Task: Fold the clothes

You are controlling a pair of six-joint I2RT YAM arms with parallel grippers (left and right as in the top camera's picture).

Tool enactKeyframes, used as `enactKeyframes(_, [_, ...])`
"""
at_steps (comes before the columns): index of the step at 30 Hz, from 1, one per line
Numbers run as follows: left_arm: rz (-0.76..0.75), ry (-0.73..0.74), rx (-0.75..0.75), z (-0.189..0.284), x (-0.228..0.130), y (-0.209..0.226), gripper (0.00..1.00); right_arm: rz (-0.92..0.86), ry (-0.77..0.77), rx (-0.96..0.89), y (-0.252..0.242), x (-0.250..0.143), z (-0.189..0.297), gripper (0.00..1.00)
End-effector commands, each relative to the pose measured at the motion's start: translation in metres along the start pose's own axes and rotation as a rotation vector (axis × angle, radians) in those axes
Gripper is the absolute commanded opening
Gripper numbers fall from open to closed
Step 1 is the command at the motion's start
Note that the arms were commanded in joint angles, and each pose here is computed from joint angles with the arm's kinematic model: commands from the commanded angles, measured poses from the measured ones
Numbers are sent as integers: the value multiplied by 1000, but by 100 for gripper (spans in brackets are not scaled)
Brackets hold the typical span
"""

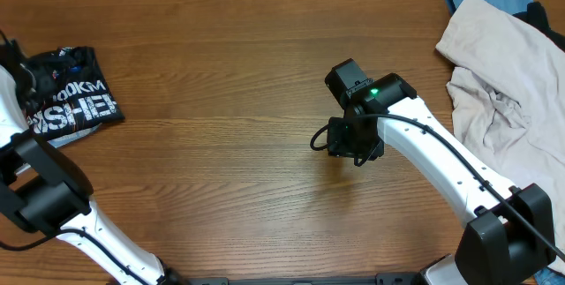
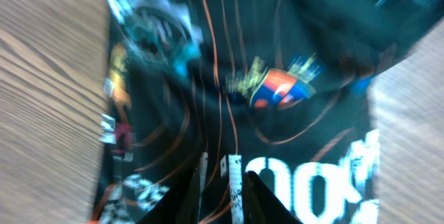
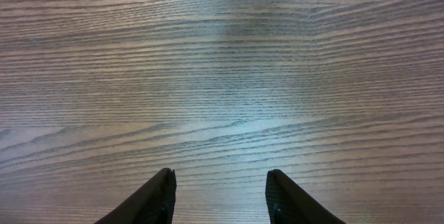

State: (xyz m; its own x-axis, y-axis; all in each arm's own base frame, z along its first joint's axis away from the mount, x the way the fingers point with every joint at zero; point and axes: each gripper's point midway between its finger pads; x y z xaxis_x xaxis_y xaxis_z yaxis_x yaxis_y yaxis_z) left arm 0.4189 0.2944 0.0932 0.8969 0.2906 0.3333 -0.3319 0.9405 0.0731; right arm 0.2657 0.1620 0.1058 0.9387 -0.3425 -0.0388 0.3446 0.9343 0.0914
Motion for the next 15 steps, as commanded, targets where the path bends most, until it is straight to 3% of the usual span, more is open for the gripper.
enactKeyframes(1, [19,59,2,-26,-26,0,26,5,-48,29,4,7,14,46])
enactKeyframes(8, [177,109,98,-40,-52,29,26,4,-40,20,2,5,14,46])
enactKeyframes(15, [176,60,1,-33,-37,16,44,3,-42,9,-1,5,14,46])
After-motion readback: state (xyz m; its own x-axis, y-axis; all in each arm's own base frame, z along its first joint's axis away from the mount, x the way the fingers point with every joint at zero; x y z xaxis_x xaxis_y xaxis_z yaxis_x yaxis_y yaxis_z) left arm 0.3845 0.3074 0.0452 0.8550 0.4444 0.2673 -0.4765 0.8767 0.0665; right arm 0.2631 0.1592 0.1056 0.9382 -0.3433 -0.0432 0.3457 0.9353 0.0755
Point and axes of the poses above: each gripper's point midway between its finger pads, its own z axis back along the fingers, its own y axis along the line the jaws close on, x = y × z, and after that the axes turned 15 degrees about -z, right-handed
